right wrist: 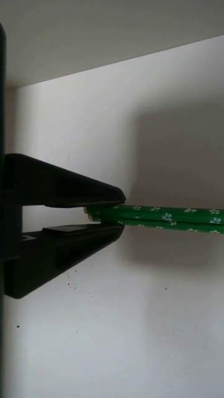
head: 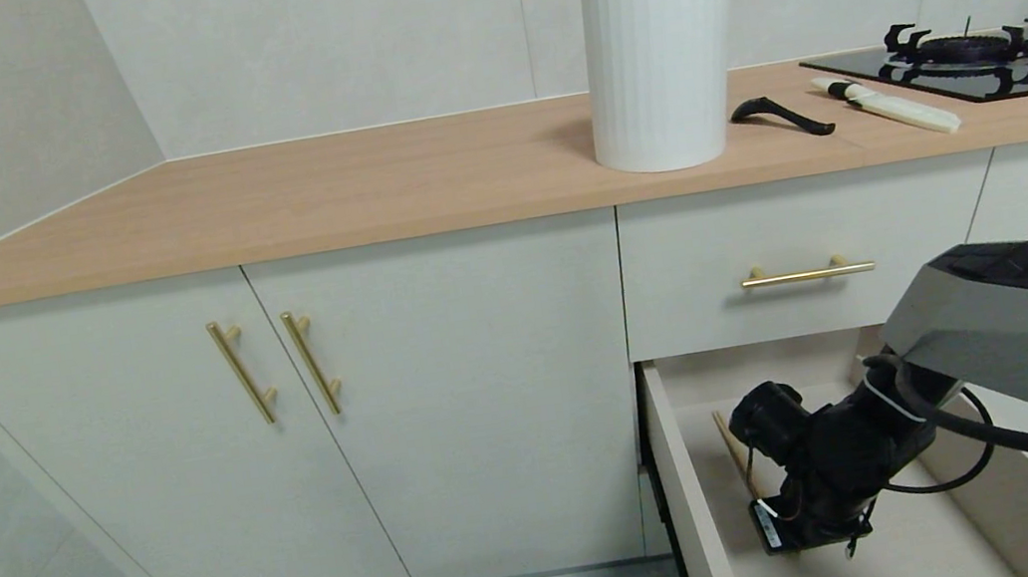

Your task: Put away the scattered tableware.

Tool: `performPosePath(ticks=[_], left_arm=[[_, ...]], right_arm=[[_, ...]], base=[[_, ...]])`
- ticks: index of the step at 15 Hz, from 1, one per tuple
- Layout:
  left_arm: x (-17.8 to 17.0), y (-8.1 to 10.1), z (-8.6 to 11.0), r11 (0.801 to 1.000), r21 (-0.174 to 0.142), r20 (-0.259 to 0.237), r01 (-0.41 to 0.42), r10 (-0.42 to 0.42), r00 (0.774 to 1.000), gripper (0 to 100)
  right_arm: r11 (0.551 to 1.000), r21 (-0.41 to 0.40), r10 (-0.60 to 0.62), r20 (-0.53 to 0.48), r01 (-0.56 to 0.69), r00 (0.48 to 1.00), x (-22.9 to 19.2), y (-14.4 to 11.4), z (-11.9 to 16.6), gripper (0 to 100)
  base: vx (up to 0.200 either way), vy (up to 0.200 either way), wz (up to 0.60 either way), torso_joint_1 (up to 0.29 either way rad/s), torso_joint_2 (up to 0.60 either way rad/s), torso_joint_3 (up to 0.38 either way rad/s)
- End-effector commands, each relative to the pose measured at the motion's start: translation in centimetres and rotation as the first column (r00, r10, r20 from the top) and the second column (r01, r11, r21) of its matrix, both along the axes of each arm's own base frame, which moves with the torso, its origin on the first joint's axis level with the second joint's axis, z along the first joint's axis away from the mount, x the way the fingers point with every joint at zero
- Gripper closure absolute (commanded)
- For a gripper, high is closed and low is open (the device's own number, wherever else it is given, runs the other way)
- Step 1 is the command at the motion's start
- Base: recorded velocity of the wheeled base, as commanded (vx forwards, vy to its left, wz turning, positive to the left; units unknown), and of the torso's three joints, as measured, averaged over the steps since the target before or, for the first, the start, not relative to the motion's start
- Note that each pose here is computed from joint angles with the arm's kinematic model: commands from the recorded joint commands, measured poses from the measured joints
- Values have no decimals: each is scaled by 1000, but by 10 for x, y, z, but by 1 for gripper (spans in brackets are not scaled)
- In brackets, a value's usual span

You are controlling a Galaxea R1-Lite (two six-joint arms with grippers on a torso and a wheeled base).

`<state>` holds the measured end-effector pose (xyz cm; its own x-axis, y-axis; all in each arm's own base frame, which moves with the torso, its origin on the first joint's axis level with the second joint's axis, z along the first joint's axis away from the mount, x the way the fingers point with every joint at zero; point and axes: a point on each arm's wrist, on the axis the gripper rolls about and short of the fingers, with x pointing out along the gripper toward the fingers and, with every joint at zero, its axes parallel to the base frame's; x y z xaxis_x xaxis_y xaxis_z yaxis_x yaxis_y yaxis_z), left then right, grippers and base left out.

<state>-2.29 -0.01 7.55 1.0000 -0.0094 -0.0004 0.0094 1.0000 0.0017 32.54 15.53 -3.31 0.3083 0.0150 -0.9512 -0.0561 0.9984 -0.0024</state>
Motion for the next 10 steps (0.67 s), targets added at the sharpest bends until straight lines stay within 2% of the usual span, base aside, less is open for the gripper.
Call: performPosePath(ticks=[1, 8, 10], left_arm=[[0, 0, 0, 1000, 0, 0, 0, 0, 1000, 0], [0, 0, 0, 1000, 0, 0, 0, 0, 1000, 0], [0, 0, 0, 1000, 0, 0, 0, 0, 1000, 0]], right_arm=[[1000, 1, 1, 1, -1, 1000, 0, 0, 0, 0], [1000, 2, -1, 6, 1, 1000, 0, 0, 2, 0], [998, 51, -37, 72, 33, 997, -5, -2, 38, 0]], base=[[0, 0, 0, 0, 0, 0], [0, 0, 0, 0, 0, 0], [0, 0, 0, 0, 0, 0]])
